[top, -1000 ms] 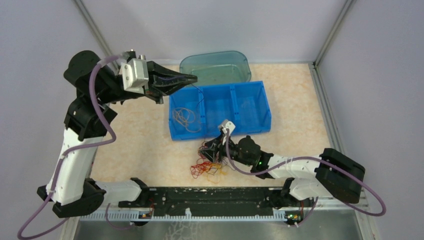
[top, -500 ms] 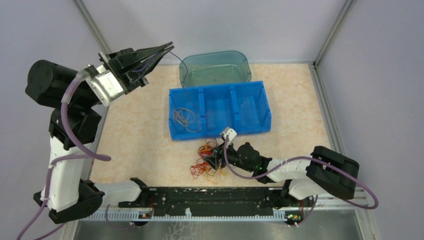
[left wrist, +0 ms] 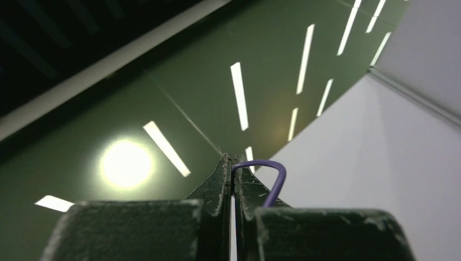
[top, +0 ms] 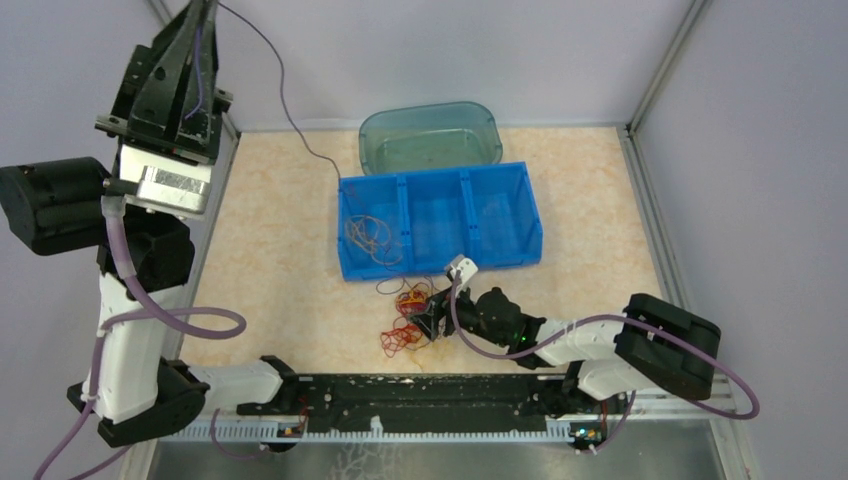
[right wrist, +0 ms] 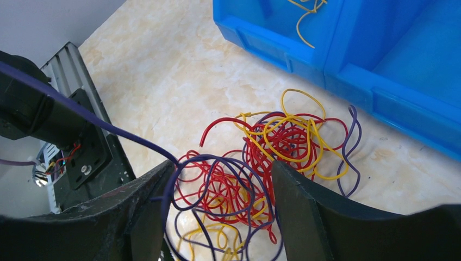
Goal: Untangle the cables
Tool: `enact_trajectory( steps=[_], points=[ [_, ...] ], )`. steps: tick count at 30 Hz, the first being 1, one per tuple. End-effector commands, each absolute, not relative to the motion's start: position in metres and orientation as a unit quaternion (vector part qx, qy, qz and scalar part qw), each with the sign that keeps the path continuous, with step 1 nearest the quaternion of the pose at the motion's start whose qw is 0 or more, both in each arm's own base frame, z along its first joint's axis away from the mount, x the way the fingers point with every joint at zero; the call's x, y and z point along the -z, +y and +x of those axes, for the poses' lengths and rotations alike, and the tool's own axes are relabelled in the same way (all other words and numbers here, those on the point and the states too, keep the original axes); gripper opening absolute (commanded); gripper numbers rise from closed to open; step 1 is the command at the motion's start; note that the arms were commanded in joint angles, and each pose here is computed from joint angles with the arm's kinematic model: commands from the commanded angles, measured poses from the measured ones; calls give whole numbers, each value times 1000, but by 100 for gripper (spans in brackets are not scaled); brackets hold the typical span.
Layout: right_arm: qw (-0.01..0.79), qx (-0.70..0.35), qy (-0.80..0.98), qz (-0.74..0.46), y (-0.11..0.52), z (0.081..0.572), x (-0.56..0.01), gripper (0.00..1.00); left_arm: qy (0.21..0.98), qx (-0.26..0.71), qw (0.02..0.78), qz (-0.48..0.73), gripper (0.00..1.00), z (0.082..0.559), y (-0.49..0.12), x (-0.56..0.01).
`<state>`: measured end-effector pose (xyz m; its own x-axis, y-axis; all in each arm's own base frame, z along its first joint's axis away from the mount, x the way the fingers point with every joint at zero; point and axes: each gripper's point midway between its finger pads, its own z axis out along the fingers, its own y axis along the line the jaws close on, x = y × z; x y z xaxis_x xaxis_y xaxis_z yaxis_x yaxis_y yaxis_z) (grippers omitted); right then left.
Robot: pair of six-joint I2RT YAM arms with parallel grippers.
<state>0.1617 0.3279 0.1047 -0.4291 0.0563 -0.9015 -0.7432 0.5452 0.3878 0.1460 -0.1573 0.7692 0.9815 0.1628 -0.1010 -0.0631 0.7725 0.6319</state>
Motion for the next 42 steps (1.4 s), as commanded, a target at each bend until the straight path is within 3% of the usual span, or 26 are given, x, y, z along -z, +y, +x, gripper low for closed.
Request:
enact_trajectory(
  steps=[1, 6, 14, 22, 25, 30, 33, 35, 38, 42],
  points=[
    [488, -428, 727, -223, 326, 158, -113, 66, 9, -175, 956, 237, 0, 119, -113, -809],
    [497, -435, 718, -220, 321, 156, -125, 66, 48, -156, 947, 277, 0, 131, -122, -800],
    [564, -440, 667, -210, 317, 167, -214, 71, 151, -38, 917, 366, 0, 159, -159, -737],
    [560, -461, 632, -273, 341, 157, -241, 68, 174, -11, 908, 381, 0, 169, -170, -724],
    [560, -452, 635, -280, 346, 160, -238, 62, 173, -9, 907, 383, 0, 168, -171, -725],
    [568, -431, 643, -279, 346, 169, -240, 38, 174, -3, 905, 389, 0, 166, -172, -723],
    [581, -420, 644, -266, 339, 174, -244, 30, 176, 2, 904, 391, 0, 165, -173, -722],
    [590, -407, 650, -252, 332, 179, -243, 34, 173, 2, 903, 394, 0, 165, -174, -721],
    [594, -389, 662, -242, 326, 185, -237, 58, 169, 3, 904, 393, 0, 163, -174, -724],
    [589, -363, 682, -236, 323, 193, -221, 66, 164, 3, 904, 394, 0, 161, -174, -726]
  ],
)
